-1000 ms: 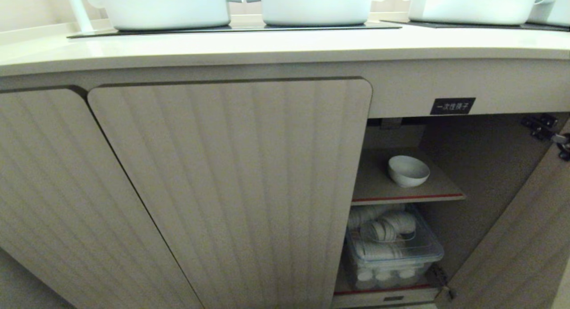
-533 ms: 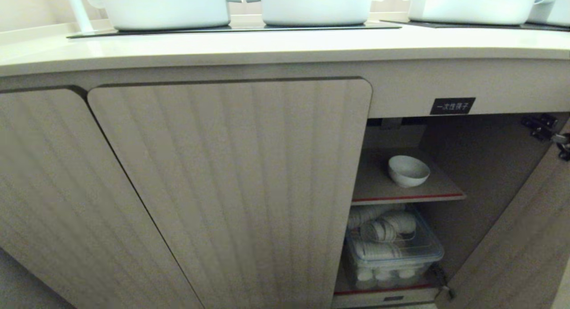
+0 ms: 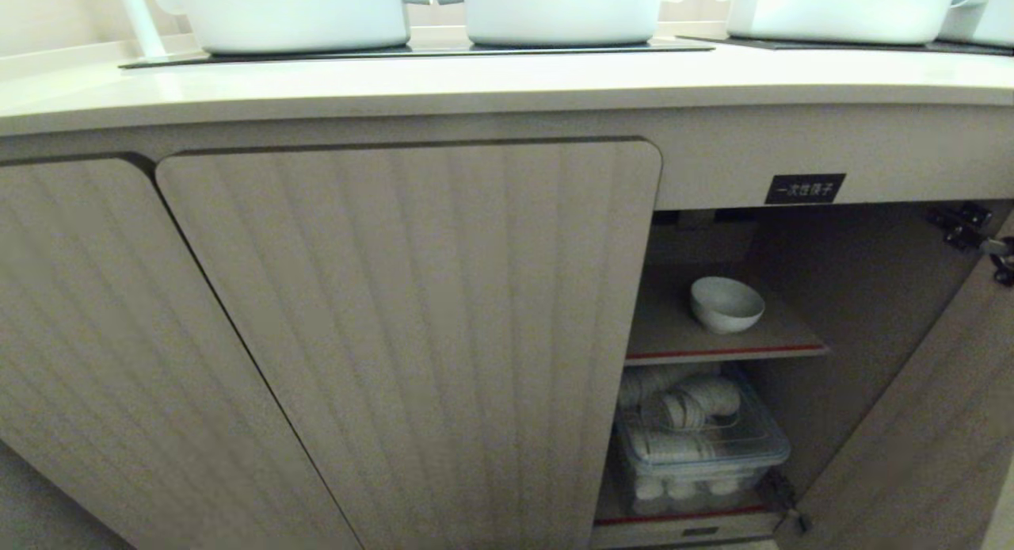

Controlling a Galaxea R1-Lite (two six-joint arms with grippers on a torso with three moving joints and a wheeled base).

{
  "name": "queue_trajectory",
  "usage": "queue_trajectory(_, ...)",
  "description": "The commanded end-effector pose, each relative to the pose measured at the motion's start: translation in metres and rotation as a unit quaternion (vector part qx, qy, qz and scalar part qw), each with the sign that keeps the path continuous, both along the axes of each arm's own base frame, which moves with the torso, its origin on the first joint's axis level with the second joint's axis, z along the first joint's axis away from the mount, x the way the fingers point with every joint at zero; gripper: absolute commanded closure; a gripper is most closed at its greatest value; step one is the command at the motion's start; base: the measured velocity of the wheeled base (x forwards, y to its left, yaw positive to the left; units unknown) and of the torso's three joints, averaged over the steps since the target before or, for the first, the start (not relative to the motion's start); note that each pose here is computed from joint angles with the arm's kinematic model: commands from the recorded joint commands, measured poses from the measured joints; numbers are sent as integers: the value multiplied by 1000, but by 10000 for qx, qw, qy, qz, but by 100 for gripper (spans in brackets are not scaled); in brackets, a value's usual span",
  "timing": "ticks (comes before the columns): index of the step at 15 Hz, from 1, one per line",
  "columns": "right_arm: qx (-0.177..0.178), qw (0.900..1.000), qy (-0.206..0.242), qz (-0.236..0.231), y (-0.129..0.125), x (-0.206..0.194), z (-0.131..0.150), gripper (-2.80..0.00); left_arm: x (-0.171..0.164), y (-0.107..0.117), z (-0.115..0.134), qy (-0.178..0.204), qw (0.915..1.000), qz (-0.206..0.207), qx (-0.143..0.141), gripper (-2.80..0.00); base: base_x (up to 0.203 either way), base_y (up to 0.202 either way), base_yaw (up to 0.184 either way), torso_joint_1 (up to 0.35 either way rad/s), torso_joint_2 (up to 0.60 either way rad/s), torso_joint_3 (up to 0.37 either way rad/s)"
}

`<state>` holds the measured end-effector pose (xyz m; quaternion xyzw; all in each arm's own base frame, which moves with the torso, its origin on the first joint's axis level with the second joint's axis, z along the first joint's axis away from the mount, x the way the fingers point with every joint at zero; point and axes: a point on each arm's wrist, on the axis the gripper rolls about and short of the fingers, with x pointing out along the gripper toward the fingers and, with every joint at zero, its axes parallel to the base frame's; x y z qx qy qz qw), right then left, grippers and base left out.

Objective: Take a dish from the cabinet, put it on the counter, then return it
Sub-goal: Take the bowl from the cabinet

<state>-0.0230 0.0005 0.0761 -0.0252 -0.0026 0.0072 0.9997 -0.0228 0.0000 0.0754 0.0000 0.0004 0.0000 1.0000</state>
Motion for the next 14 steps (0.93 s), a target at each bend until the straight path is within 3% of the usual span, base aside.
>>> queue_trajectory(1,-1,10000,2,4,0,0,0,0,0,0,0,-4,10000,0,0,0,0,0,0,0,0,0)
queue_trajectory(11,-14,9999,1,-164,-1,0,0,0,0,0,0,-4,10000,0,0,0,0,0,0,0,0,0)
queue_trajectory(14,-51,9995,242,-172,-1,4,1,0,0,0,0,-4,10000,1,0,0,0,0,0,0,0,0)
